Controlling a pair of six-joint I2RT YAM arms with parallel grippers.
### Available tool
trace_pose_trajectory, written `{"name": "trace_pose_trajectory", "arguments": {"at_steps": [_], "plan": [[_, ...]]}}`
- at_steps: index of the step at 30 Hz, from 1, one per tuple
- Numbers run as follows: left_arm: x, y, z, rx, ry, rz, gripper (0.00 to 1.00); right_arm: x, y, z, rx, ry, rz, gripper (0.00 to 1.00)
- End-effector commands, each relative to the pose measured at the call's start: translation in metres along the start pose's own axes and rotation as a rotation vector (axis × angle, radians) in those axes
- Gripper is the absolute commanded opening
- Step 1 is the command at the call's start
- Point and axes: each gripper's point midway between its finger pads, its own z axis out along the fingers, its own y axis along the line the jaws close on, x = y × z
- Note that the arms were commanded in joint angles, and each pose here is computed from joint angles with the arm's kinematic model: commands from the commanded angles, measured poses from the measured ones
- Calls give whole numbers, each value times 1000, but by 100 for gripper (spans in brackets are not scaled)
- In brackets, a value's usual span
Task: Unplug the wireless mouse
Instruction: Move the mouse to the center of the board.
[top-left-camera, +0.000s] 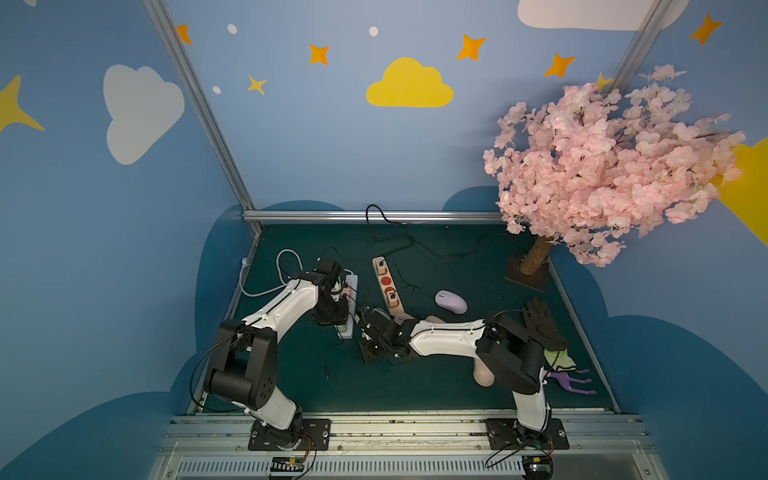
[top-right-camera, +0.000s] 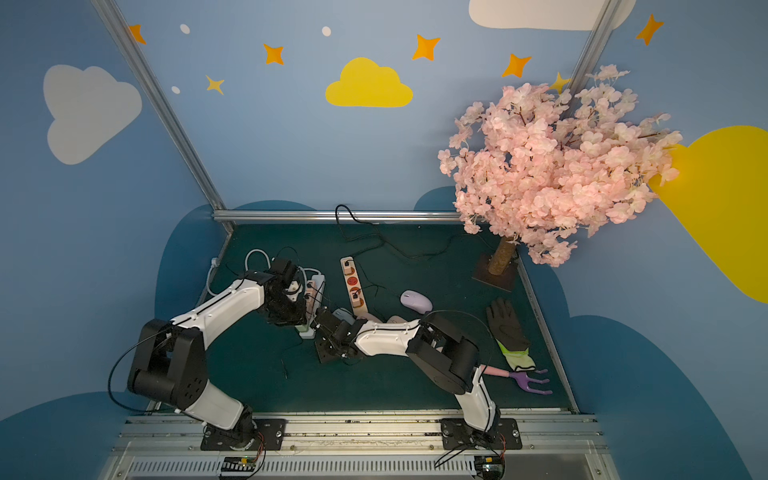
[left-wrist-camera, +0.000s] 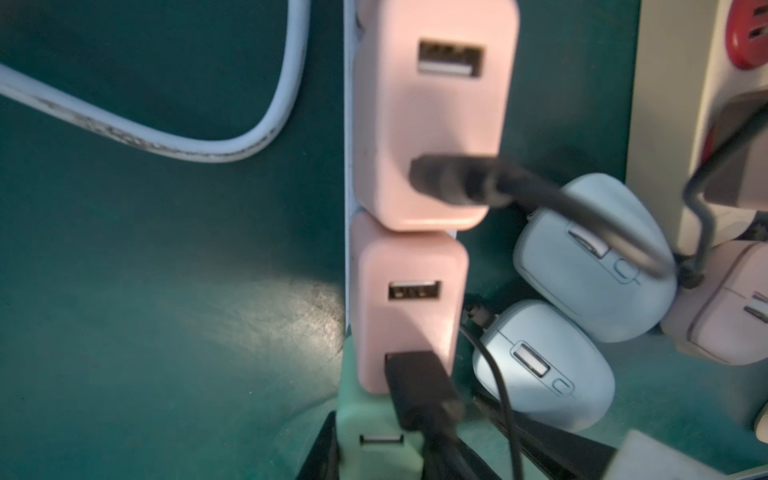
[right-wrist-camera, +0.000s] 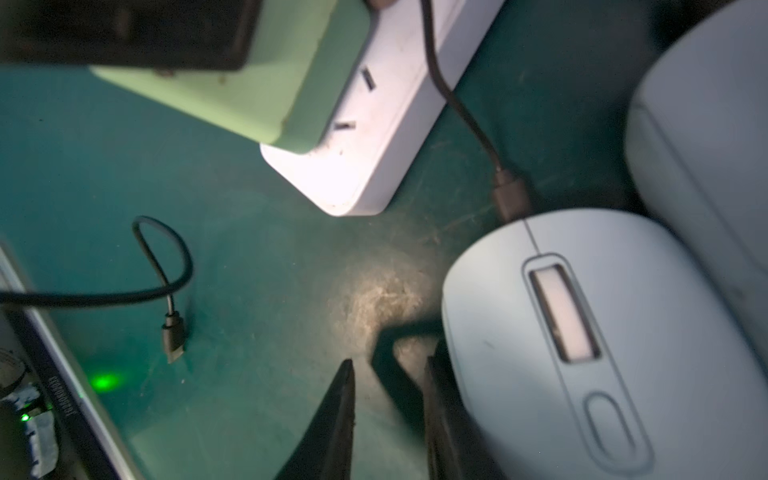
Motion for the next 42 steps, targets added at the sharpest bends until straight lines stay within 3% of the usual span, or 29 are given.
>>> {"name": "trace_pose_trajectory", "arguments": {"at_steps": [1, 6, 21, 42], "plan": [[17, -3, -2, 24, 55, -14, 8, -9, 4, -7, -81, -16, 35, 36], [16, -8, -4, 71, 45, -35, 6, -24, 13, -13, -175, -38, 75, 46], [33, -8, -6, 313, -6, -297, 4, -47, 1, -12, -254, -46, 287, 45], [32, 3, -4, 302, 0, -319, 4, -32, 37, -26, -333, -29, 240, 44]]}}
